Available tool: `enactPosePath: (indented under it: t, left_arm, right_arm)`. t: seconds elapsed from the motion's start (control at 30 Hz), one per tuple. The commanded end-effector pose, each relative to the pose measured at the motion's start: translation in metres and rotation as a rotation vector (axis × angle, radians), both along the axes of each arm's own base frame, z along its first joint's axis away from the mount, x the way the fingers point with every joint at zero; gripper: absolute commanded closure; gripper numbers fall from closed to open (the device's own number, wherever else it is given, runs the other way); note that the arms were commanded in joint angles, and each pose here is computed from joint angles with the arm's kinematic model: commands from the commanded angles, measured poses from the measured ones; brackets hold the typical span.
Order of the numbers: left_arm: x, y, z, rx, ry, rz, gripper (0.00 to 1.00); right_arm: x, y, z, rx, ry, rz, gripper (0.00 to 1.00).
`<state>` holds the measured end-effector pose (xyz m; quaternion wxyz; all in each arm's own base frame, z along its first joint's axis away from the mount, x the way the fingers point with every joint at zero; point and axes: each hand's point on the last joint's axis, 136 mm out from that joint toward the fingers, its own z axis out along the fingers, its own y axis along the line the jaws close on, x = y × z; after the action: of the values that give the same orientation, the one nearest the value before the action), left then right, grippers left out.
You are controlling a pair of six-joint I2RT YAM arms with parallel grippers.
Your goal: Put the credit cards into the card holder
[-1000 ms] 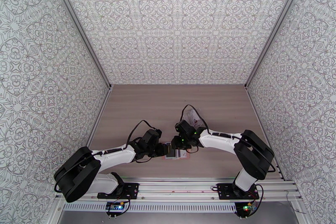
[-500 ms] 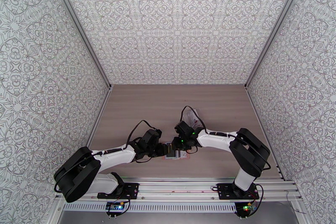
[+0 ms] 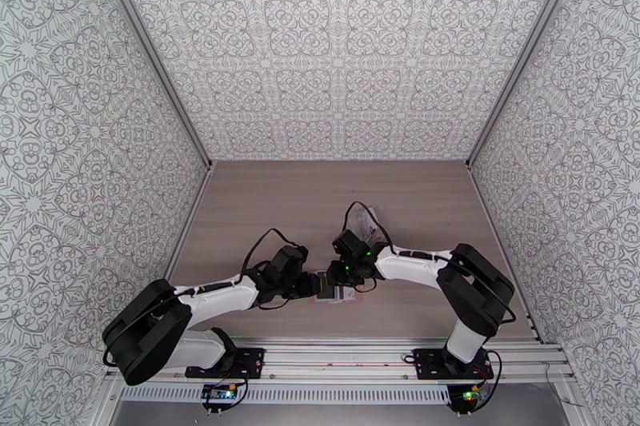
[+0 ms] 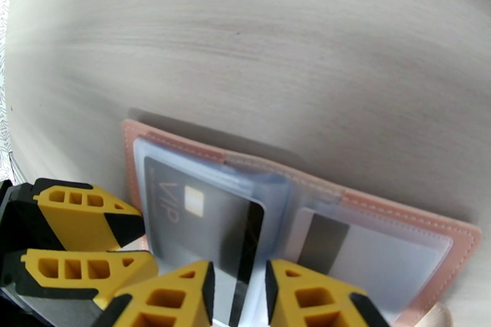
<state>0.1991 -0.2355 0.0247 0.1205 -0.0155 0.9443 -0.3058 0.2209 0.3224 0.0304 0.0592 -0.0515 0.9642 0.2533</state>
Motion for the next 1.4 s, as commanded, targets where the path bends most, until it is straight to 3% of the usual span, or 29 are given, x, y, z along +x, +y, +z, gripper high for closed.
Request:
enactPosePath:
  t: [0.0,0.97,1.13,1.37]
  left_arm:
    - [-0.001,0.004,0.001,0.026,0.003,0.003,0.63]
    - [0.003,0.007,0.029,-0.008,-0.067,0.028,0.62]
    - [0.004,0.003,0.025,-0.009,-0.061,0.023,0.62]
    - [0.002,0.004,0.022,-0.002,-0.054,0.021,0.62]
  right_arm:
    - [0.0,0.009,0.006,0.028,-0.005,0.022,0.7]
    - [0.0,0.006,0.016,0.046,-0.034,0.006,0.7]
    - [-0.001,0.007,0.013,0.046,-0.028,0.01,0.76]
    - [0.001,0.003,0.007,0.02,-0.03,-0.001,0.7]
